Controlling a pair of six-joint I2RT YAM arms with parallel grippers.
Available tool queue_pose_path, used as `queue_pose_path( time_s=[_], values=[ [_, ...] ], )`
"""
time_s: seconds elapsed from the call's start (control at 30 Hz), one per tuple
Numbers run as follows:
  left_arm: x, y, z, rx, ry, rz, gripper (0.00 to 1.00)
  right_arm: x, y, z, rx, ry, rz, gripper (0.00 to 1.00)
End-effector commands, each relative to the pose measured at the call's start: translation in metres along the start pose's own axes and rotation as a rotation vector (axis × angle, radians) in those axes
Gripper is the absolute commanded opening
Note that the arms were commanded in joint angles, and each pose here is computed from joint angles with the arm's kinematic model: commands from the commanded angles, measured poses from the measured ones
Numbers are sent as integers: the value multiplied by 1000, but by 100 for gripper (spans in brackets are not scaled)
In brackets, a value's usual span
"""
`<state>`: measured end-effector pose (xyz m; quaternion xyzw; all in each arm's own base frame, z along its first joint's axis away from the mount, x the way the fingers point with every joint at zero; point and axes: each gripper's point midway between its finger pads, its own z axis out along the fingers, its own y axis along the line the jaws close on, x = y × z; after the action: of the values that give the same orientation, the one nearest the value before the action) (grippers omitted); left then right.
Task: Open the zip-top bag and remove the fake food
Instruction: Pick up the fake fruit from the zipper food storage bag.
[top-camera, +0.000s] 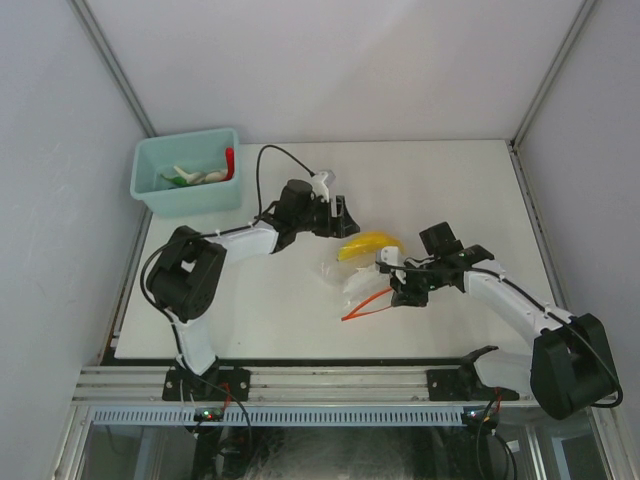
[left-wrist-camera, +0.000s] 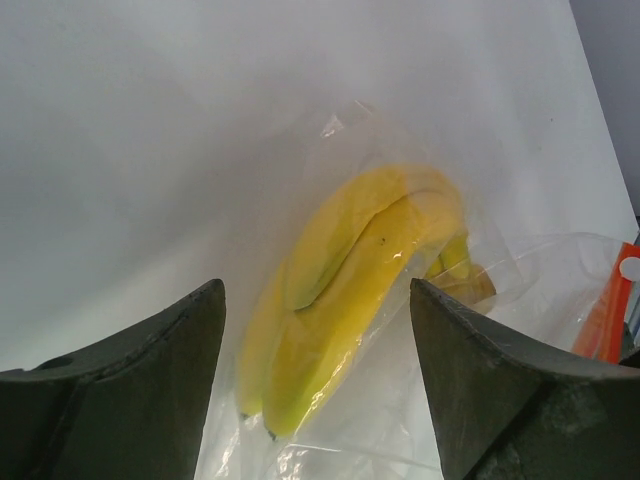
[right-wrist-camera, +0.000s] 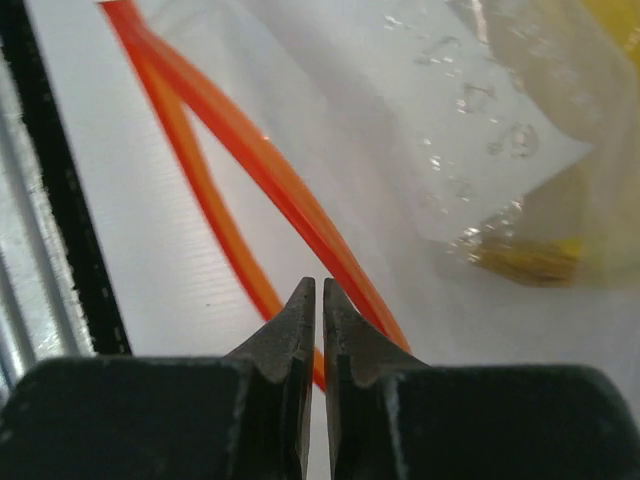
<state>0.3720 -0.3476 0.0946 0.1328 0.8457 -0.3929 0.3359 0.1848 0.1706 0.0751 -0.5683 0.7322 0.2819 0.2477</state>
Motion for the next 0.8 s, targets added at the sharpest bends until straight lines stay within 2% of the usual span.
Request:
queue_pose_path(
  time_s=[0.0,0.1,0.27,0.53,0.63,0.77],
  values=[
    [-15,-24,14,85,-48,0,78,-9,-40,-3,196,-6,64,5],
    [-1,-25,20,93,-23,-20,75,-7,-57,-8,277,-25,147,6],
    [12,-28,26,105,8,-27,61,0,-82,-17,371,-78,333,9],
    [21,-26,30,103,39,-63,47,7,-90,-17,382,-83,394,15],
    [26,-27,31,110,55,-79,37,15,-99,-18,418,-68,424,18],
    [32,-24,32,105,68,-100,35,29,-116,-25,505,-52,509,22]
  ],
)
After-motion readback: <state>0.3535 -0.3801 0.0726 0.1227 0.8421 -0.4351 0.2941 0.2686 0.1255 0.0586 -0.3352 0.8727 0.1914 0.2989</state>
